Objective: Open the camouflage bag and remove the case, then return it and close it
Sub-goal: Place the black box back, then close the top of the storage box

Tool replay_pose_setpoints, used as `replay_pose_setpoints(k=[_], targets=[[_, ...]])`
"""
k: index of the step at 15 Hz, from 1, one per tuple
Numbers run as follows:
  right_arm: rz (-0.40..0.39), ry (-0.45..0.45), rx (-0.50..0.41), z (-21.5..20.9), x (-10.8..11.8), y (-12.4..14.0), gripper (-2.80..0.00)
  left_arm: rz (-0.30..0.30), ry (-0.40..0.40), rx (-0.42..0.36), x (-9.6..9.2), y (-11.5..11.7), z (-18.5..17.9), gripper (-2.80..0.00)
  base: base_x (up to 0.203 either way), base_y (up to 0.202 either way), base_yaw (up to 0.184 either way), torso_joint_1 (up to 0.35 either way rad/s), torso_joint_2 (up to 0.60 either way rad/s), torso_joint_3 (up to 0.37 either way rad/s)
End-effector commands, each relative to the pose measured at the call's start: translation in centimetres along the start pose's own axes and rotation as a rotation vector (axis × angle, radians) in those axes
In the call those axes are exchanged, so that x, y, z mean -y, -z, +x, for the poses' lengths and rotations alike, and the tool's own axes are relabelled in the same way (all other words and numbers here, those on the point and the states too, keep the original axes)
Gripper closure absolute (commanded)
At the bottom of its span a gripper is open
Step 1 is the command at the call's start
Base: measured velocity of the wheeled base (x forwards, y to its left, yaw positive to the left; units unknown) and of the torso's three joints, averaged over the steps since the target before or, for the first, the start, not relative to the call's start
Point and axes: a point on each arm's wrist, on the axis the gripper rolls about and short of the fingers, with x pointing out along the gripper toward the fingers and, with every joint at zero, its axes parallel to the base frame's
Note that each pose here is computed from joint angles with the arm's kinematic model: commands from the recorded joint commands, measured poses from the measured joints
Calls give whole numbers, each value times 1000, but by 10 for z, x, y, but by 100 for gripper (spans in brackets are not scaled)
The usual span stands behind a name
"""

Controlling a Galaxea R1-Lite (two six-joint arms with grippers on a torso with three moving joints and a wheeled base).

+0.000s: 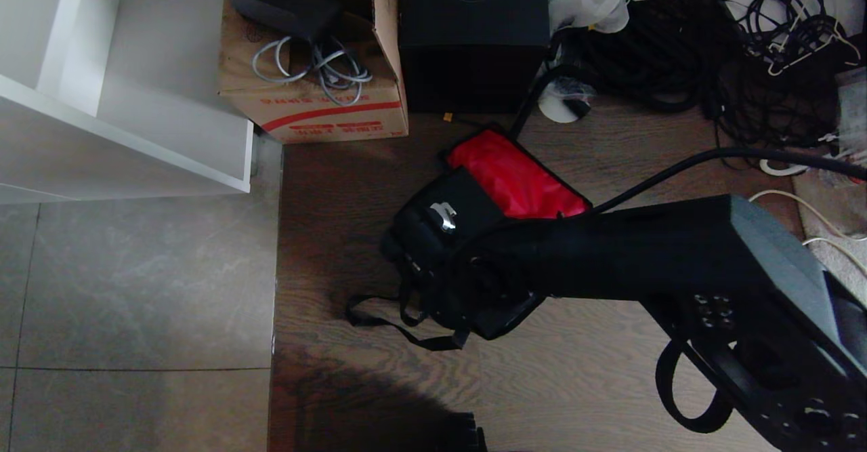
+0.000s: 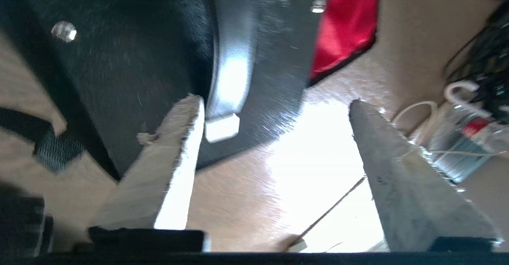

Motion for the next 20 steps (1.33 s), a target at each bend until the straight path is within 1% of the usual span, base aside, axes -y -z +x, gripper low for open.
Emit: replay_pose_setpoints(k=[1, 2, 3, 7, 8, 9, 12, 14, 15, 16, 18, 19, 20], targets=[[5, -3, 13, -21, 28, -1, -280, 0, 1, -9, 0, 2, 1, 0, 0, 0, 0, 0, 0, 0], [6, -9, 16, -28, 38, 0, -280, 0, 1, -9, 0, 2, 1, 0, 0, 0, 0, 0, 0, 0], [9, -11, 20, -34, 49, 2, 0, 0, 1, -9, 0, 2, 1, 0, 0, 0, 0, 0, 0, 0], [-24, -8, -11, -43, 75, 23, 0, 0, 1, -9, 0, 2, 1, 0, 0, 0, 0, 0, 0, 0], [-14, 2, -28, -39, 83, 28, 0, 0, 0, -7, 0, 2, 1, 0, 0, 0, 0, 0, 0, 0], [11, 3, -50, -31, 86, 31, 0, 0, 0, -8, 0, 2, 1, 0, 0, 0, 0, 0, 0, 0], [84, -119, -122, -15, 92, 42, 0, 0, 0, -7, 0, 2, 1, 0, 0, 0, 0, 0, 0, 0], [75, -106, -174, -5, 102, 55, 0, 0, 1, -8, 0, 2, 1, 0, 0, 0, 0, 0, 0, 0], [102, -95, -191, 3, 107, 59, 0, 0, 1, -9, 0, 2, 1, 0, 0, 0, 0, 0, 0, 0], [167, -100, -187, 9, 108, 60, 0, 0, 0, -9, 0, 2, 1, 0, 0, 0, 0, 0, 0, 0], [341, -168, -153, 24, 108, 55, 0, 0, 0, -8, 0, 2, 1, 0, 0, 0, 0, 0, 0, 0], [402, -188, -138, 32, 108, 55, 0, 0, -1, -9, 0, 2, 1, 0, 0, 0, 0, 0, 0, 0], [480, -188, -142, 42, 110, 59, 0, 0, -1, -9, 0, 2, 1, 0, 0, 0, 0, 0, 0, 0]])
